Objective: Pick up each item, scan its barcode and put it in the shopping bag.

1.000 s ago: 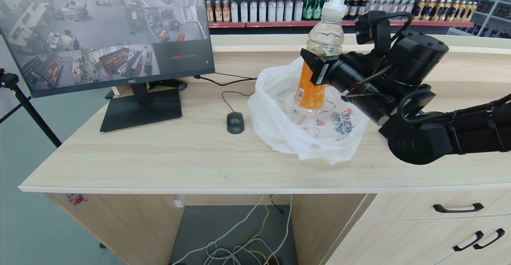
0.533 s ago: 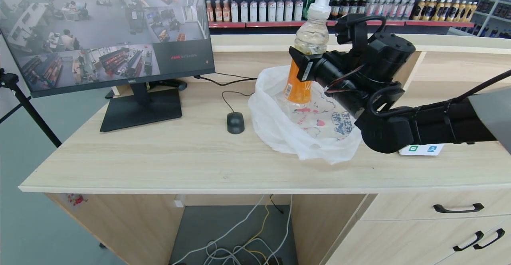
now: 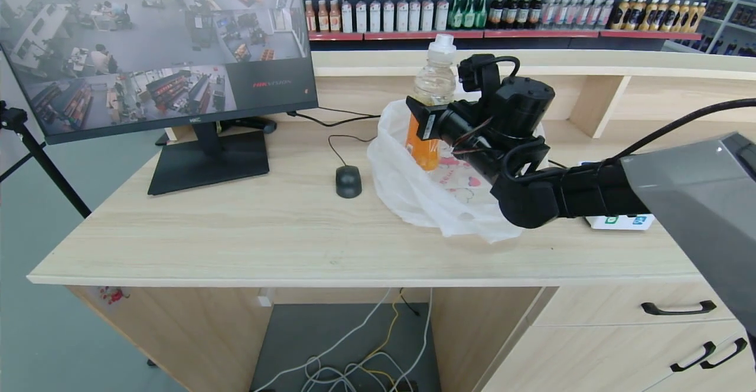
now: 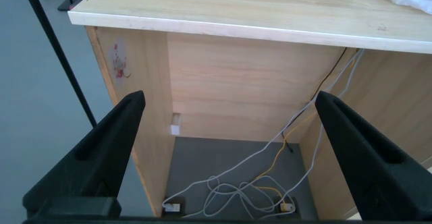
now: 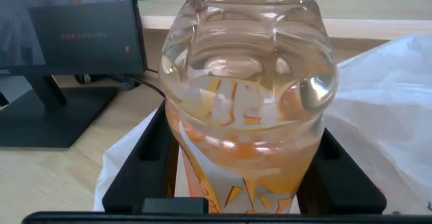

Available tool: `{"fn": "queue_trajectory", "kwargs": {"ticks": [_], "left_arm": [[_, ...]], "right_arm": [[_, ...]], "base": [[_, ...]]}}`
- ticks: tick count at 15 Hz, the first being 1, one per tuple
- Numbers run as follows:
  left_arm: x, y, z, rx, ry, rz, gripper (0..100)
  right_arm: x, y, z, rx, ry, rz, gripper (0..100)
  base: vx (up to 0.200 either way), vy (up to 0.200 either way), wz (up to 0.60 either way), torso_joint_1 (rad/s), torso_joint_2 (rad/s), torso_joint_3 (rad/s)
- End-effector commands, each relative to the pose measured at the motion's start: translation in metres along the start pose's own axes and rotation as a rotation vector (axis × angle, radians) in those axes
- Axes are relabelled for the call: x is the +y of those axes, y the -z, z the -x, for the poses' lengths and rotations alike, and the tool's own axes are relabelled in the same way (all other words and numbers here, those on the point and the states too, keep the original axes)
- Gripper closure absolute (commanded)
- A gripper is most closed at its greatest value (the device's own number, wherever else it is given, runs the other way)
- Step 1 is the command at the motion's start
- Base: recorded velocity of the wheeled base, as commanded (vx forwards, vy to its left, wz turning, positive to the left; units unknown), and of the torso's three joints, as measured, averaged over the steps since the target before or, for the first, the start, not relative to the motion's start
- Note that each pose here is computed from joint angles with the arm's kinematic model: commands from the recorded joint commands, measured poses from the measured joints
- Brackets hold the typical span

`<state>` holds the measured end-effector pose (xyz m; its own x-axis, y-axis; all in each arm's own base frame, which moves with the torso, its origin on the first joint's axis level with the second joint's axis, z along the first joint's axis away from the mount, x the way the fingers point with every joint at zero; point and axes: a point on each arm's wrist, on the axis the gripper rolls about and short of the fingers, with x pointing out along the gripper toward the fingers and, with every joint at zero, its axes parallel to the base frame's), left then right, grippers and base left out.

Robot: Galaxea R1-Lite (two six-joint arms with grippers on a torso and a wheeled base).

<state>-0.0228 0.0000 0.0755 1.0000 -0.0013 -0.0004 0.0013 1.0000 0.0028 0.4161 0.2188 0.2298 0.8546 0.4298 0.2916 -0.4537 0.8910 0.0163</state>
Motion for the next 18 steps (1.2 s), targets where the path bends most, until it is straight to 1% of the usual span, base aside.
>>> {"fn": "queue_trajectory", "kwargs": {"ticks": [1, 4, 10, 15, 18], "left_arm": [[0.0, 0.0, 0.0, 0.0, 0.0, 0.0, 0], [0.0, 0.0, 0.0, -0.002, 0.0, 0.0, 0], [0.0, 0.0, 0.0, 0.0, 0.002, 0.0, 0], [0.0, 0.0, 0.0, 0.0, 0.0, 0.0, 0], [0.0, 0.0, 0.0, 0.0, 0.0, 0.0, 0]], "right_arm": [[-0.002, 0.008, -0.005, 0.012, 0.005, -0.007, 100], [-0.004, 0.012, -0.005, 0.032, 0.01, -0.029, 100], [-0.008, 0.021, -0.004, 0.057, 0.023, -0.029, 100], [-0.008, 0.023, -0.002, 0.068, 0.02, -0.024, 100], [-0.008, 0.033, 0.003, 0.105, 0.02, -0.004, 100]], "base": [[0.0, 0.0, 0.0, 0.0, 0.0, 0.0], [0.0, 0.0, 0.0, 0.0, 0.0, 0.0], [0.0, 0.0, 0.0, 0.0, 0.0, 0.0], [0.0, 0.0, 0.0, 0.0, 0.0, 0.0], [0.0, 0.0, 0.0, 0.0, 0.0, 0.0]]}}
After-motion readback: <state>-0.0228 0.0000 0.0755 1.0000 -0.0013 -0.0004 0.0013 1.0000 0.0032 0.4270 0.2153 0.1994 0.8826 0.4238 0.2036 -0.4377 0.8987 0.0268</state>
